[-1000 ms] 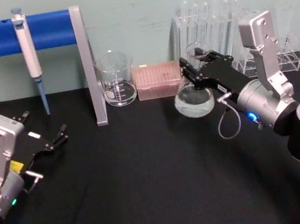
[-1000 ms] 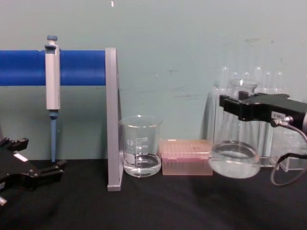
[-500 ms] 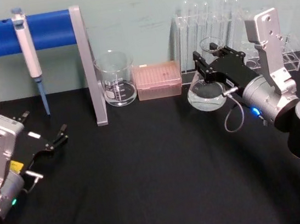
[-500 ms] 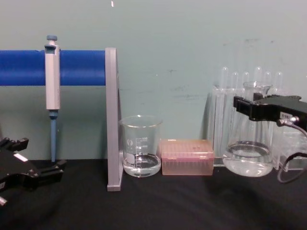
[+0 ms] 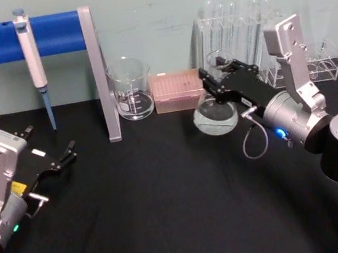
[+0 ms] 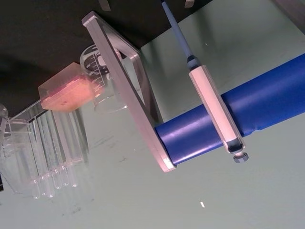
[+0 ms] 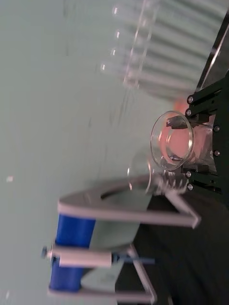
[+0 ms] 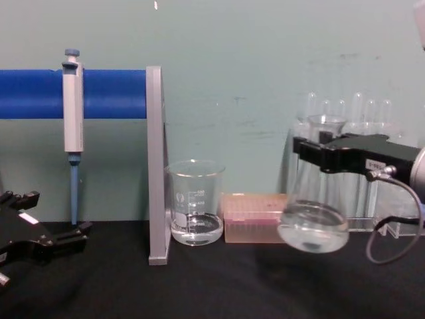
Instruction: Grasp the erlenmeyer flask with one hand, shake it three times, then place it back.
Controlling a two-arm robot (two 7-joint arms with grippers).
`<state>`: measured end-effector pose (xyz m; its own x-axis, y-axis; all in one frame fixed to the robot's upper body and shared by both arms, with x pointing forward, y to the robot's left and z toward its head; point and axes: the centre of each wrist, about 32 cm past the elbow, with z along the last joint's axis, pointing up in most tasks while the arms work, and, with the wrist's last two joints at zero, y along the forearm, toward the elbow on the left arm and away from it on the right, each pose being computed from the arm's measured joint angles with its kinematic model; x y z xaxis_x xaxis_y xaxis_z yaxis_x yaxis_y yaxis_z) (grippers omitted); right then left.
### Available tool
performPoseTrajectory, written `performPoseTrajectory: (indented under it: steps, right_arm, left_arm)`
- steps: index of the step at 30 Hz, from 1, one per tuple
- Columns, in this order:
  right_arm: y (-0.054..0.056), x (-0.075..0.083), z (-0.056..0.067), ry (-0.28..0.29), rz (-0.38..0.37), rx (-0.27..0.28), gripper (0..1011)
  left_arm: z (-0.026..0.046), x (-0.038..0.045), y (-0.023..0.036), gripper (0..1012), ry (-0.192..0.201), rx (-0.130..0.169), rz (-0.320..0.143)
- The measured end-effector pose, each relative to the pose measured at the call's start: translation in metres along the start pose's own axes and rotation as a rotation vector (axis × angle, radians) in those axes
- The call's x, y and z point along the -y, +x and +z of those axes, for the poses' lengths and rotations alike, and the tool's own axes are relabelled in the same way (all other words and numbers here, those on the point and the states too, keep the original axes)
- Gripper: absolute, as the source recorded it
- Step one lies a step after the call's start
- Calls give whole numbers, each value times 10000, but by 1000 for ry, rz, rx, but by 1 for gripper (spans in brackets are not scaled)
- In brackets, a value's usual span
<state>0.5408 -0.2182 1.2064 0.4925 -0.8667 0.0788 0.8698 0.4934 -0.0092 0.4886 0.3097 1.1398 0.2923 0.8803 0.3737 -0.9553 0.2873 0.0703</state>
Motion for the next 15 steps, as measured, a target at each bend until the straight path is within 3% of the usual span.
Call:
performPoseTrajectory:
  steps: [9, 15]
  right_arm:
    - [-56, 26, 15, 22, 174, 3, 457]
    - [-78, 48, 14, 43, 331, 17, 456]
  left_arm:
    - [0, 0, 0, 1001, 0, 0, 0]
    - [0, 0, 0, 1001, 0, 0, 0]
